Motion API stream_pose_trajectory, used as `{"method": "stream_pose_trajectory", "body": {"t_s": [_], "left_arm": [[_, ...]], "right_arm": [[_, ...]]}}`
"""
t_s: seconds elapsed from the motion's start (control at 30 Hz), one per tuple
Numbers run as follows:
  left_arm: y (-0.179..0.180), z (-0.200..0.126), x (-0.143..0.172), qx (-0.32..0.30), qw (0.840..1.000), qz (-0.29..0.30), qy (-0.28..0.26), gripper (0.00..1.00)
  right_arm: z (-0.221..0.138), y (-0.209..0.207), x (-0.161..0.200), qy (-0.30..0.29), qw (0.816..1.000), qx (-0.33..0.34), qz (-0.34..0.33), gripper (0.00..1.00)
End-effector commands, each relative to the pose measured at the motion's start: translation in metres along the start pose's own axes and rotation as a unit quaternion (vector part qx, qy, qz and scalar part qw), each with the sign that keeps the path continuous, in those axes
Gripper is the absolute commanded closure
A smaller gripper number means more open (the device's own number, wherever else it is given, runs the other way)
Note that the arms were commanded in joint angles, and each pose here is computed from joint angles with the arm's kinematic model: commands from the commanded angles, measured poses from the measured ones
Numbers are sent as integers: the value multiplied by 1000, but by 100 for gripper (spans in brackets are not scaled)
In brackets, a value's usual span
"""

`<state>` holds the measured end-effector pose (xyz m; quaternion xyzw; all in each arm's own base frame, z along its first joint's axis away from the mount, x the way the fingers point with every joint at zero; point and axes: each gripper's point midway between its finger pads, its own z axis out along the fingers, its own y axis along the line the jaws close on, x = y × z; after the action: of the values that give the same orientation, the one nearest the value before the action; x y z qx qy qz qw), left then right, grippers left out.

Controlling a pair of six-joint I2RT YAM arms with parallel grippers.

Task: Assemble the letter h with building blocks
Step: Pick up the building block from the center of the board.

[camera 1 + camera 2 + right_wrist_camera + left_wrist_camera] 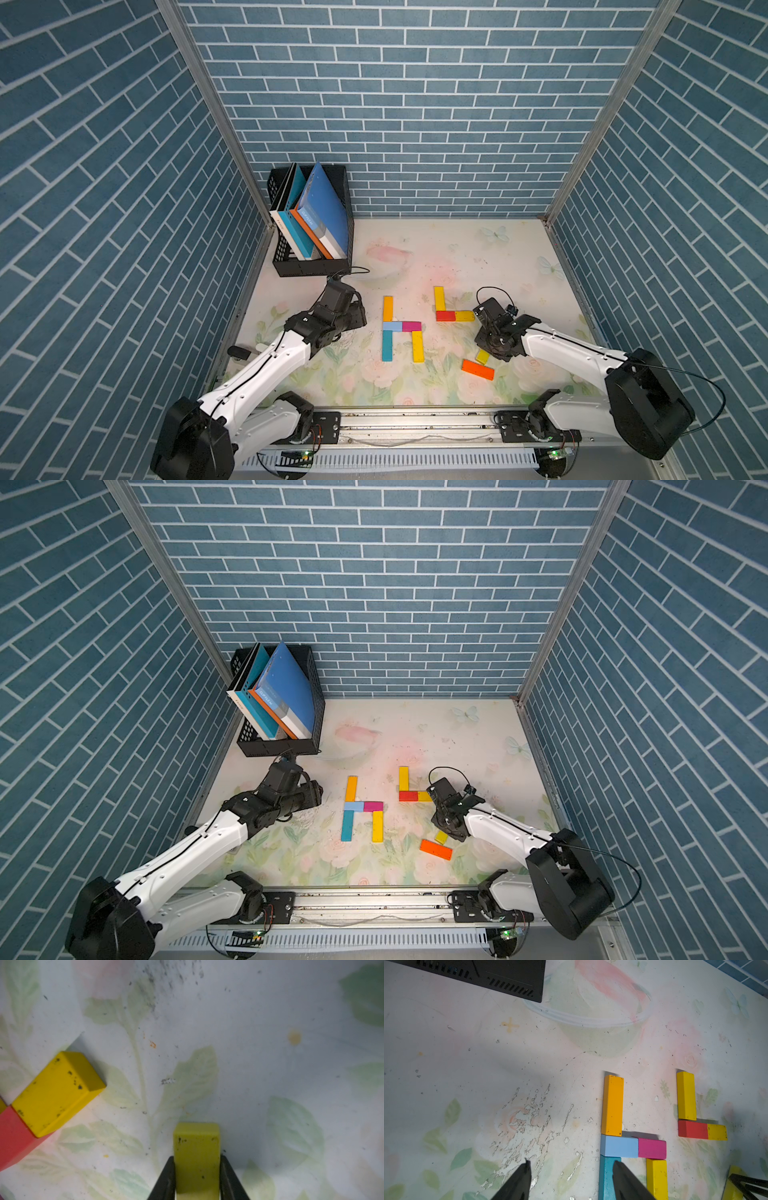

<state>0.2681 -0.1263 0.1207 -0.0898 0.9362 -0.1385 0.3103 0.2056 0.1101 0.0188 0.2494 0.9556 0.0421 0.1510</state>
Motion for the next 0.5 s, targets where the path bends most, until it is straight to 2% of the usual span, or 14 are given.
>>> {"method": "stream_pose_trajectory", "body": {"t_s": [0.0, 0.1, 0.2, 0.33, 0.47], "left_arm": [[1, -2, -4, 0, 1000, 2, -4, 32], [1, -2, -4, 0, 1000, 1, -4, 33], [1, -2, -3, 0, 1000, -1, -3, 33], [1, 0, -1, 4, 1000, -9, -2, 33], [1, 3, 2, 9, 1000, -16, 6, 33]], "right_arm": [[-3, -26, 5, 1, 998, 50, -39, 78], [-17, -18, -6, -19, 998, 35, -58, 87], [-35, 17, -10, -25, 992, -37, -114, 91], [-53, 62, 5, -15, 976, -74, -204, 92], [-49, 101, 28, 1, 962, -74, -262, 93]]}}
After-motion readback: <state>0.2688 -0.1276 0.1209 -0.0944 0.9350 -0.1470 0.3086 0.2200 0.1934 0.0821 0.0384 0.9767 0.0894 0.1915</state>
